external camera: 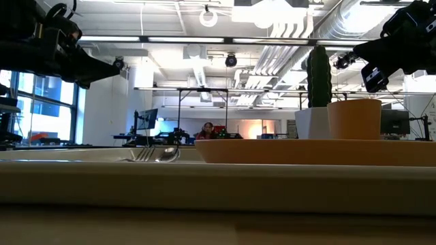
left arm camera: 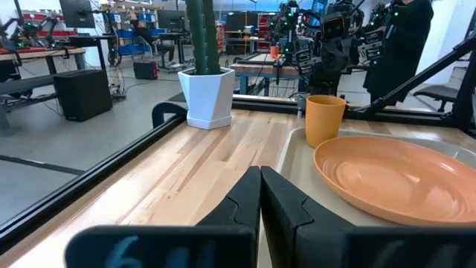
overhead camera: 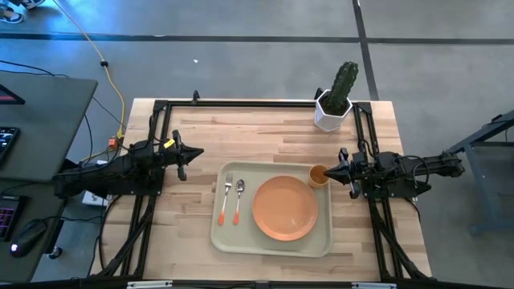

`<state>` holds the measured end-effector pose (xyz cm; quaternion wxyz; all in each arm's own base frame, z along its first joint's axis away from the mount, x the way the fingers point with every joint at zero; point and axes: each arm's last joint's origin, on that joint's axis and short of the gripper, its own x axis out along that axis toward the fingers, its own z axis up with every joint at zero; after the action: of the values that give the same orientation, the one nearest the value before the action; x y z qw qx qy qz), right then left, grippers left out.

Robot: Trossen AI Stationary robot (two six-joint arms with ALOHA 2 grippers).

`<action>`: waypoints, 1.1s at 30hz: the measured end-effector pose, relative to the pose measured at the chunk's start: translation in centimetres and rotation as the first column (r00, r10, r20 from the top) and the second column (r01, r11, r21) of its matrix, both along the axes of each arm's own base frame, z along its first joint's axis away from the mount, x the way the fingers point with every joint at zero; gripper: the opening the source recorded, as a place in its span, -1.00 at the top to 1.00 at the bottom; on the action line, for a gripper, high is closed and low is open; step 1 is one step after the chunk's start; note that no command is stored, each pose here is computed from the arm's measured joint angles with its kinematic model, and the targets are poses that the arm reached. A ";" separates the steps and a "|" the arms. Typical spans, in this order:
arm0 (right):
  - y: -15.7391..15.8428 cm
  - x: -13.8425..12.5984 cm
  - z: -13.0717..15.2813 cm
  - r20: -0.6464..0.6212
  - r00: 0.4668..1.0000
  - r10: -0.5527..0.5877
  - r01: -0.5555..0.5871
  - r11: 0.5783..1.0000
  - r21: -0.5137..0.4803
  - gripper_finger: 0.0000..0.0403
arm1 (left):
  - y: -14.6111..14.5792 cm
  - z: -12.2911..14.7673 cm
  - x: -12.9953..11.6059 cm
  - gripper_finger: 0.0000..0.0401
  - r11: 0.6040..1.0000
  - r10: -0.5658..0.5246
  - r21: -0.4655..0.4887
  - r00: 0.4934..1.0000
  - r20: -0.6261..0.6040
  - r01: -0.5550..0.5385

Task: Pick and place plate/cup/fork/spoon on tray
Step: Return to Home Position

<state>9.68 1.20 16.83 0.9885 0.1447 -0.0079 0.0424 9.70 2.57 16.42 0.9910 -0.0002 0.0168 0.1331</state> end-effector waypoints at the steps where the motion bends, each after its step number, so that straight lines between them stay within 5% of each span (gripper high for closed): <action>1: 0.0 0.0 0.0 0.000 1.000 0.000 0.000 1.000 0.000 1.00 | 0.0 0.0 0.0 1.00 1.000 0.000 0.000 1.000 0.000 0.000; 33: 0.0 0.0 0.0 0.001 1.000 0.000 0.000 1.000 0.000 1.00 | -0.1 0.0 0.0 1.00 1.000 -0.015 0.000 1.000 0.000 0.015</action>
<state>9.68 1.20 16.84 0.9885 0.1447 -0.0082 0.0426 9.74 2.42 16.42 0.9919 -0.0001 0.0170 0.1257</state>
